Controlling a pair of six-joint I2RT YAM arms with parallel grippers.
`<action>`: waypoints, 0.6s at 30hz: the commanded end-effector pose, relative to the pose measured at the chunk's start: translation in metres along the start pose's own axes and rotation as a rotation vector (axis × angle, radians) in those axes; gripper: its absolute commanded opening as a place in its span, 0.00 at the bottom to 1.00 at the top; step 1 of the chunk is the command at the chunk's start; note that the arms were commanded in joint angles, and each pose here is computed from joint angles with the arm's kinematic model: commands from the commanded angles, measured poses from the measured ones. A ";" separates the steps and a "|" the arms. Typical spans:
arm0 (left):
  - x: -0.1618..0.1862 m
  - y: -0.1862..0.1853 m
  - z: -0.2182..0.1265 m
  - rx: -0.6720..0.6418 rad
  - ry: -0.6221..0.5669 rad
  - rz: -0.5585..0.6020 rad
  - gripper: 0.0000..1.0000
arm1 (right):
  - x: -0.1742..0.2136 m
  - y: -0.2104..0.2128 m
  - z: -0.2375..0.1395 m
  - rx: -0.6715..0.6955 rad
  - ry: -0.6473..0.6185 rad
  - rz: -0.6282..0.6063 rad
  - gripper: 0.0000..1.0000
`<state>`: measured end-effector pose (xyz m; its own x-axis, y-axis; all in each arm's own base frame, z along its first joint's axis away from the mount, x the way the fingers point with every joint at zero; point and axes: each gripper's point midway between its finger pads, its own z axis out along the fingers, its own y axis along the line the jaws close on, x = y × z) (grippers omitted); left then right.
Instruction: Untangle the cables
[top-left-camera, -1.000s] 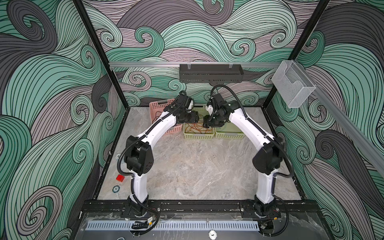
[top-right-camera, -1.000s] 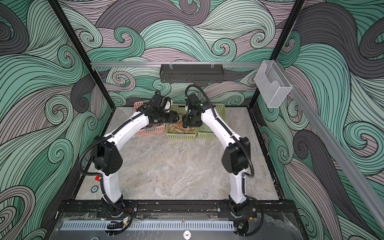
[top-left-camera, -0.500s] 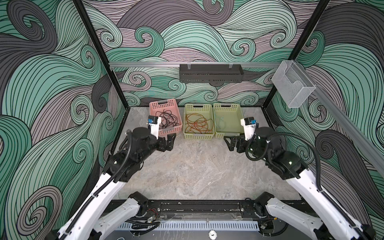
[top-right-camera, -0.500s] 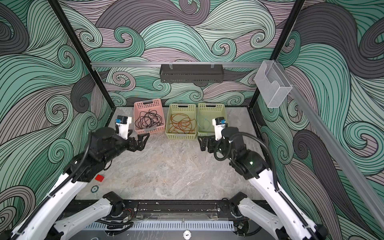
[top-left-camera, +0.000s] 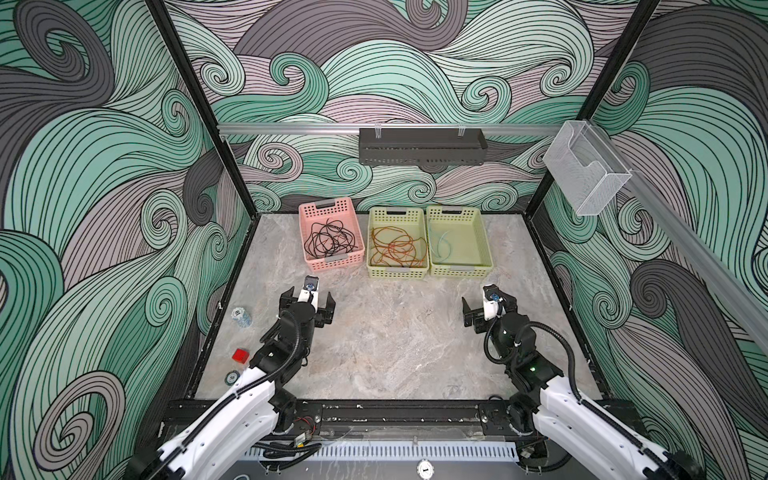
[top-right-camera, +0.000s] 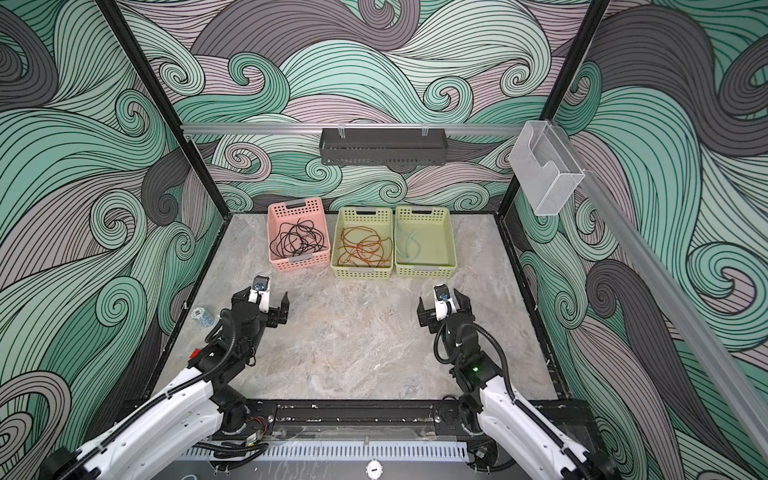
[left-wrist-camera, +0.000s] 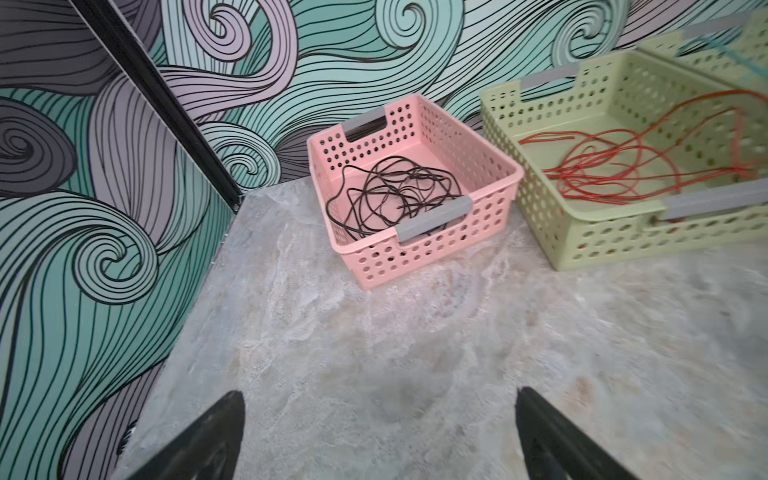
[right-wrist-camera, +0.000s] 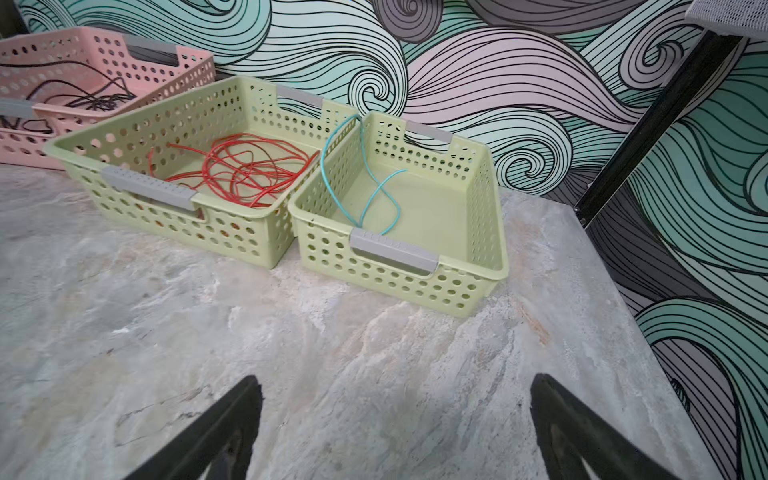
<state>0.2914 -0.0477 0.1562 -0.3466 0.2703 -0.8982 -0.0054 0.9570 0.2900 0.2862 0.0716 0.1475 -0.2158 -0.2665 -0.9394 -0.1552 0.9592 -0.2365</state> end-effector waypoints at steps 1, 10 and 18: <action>-0.014 0.012 0.022 -0.086 -0.103 0.056 0.99 | -0.019 -0.020 0.012 0.052 -0.114 -0.018 1.00; 0.015 0.045 0.083 -0.047 -0.030 -0.160 0.99 | 0.007 -0.055 0.052 0.169 -0.096 0.107 1.00; 0.041 0.045 0.130 0.057 0.109 -0.281 0.99 | 0.035 -0.066 0.082 0.202 -0.075 0.150 1.00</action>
<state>0.3823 0.0315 0.0707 -0.4699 0.0288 -0.8822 -0.1223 0.9877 0.0974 0.3520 0.0054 0.0682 -0.3208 -0.1615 -0.9333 0.0428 0.9819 -0.1846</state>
